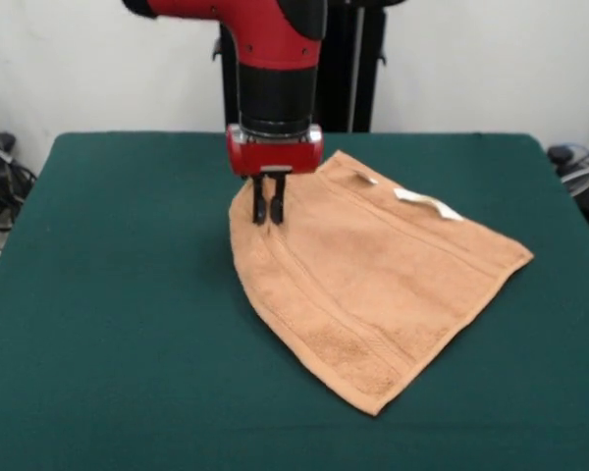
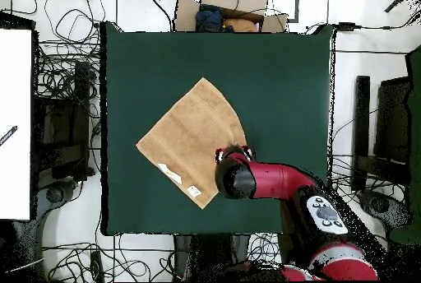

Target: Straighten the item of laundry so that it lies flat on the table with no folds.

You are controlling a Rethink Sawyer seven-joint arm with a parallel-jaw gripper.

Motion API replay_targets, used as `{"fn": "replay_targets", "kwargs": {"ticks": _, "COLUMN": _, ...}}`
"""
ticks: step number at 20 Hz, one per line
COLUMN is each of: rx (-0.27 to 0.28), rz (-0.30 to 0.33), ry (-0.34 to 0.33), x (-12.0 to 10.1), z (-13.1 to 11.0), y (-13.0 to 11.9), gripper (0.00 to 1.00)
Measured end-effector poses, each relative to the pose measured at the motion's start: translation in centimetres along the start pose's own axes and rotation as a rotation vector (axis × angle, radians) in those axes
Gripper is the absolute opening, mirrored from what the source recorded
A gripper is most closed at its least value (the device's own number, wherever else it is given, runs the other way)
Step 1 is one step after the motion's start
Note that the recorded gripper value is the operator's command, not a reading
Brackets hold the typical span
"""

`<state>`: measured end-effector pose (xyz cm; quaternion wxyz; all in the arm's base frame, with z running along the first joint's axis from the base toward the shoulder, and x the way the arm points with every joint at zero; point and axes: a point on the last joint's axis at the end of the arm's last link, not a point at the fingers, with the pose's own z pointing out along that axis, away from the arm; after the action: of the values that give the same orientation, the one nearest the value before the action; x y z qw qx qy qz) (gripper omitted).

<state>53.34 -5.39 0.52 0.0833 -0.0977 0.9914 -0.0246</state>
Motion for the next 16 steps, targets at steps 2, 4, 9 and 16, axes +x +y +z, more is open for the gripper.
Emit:
{"fn": "replay_targets", "kwargs": {"ticks": 2, "rx": 0.02, "rz": -0.011, "ry": 0.028, "x": -0.9, "z": -2.3, "y": -0.6, "gripper": 0.0}}
{"fn": "replay_targets", "kwargs": {"ticks": 4, "rx": 0.03, "rz": -0.015, "ry": 0.03, "x": -1.4, "z": -3.3, "y": -0.9, "gripper": 0.0}}
{"fn": "replay_targets", "kwargs": {"ticks": 9, "rx": 0.055, "rz": -0.027, "ry": 0.005, "x": -2.6, "z": -5.0, "y": -1.2, "gripper": 0.0}}
{"fn": "replay_targets", "kwargs": {"ticks": 16, "rx": 0.057, "rz": -0.034, "ry": 0.0, "x": -2.9, "z": -5.2, "y": -0.9, "gripper": 0.0}}
